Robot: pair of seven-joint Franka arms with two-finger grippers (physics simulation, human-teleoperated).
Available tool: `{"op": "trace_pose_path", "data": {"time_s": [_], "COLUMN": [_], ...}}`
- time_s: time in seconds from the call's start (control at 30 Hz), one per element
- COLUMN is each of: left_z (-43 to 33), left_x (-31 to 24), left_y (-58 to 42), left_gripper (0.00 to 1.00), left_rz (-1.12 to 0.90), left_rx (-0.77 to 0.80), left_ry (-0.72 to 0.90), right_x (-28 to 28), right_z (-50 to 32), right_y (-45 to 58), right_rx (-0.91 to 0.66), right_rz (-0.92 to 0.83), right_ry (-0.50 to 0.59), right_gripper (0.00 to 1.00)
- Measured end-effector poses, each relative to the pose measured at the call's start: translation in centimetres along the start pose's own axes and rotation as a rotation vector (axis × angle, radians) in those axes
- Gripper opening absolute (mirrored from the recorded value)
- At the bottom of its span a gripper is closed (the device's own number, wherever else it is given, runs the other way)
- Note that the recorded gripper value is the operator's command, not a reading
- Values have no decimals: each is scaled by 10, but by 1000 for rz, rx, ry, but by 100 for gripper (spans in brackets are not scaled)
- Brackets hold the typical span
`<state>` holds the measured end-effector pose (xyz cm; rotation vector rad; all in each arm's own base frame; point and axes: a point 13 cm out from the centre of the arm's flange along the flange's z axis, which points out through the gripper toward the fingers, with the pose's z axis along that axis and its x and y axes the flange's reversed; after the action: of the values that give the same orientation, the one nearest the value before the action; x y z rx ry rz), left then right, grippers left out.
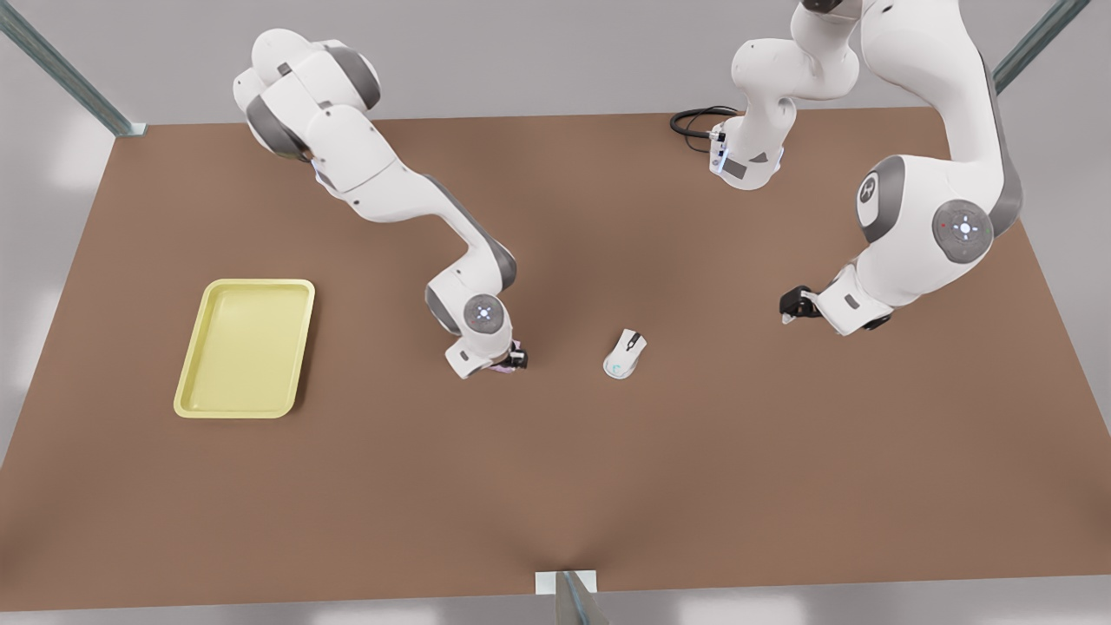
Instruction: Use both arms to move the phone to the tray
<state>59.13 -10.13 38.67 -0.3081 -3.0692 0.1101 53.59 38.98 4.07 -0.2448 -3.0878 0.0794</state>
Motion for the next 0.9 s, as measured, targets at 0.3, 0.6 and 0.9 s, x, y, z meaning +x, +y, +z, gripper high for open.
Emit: {"op": "trace_pose_path", "data": {"time_s": [0.3, 0.6, 0.9], "left_z": [4, 3, 5], "left_x": [0, 1, 1], "left_y": [1, 1, 8], "left_gripper": [100, 100, 100], "left_rz": [-4, -7, -2], "left_rx": [-1, -2, -34], "left_ry": [7, 8, 12], "right_x": [1, -4, -46], "right_z": [11, 5, -59], "right_y": [4, 7, -57], "right_rx": [-14, -30, -29], "right_rz": [-22, -31, 31], "right_ry": [-7, -22, -22], "right_gripper": [100, 81, 82]}}
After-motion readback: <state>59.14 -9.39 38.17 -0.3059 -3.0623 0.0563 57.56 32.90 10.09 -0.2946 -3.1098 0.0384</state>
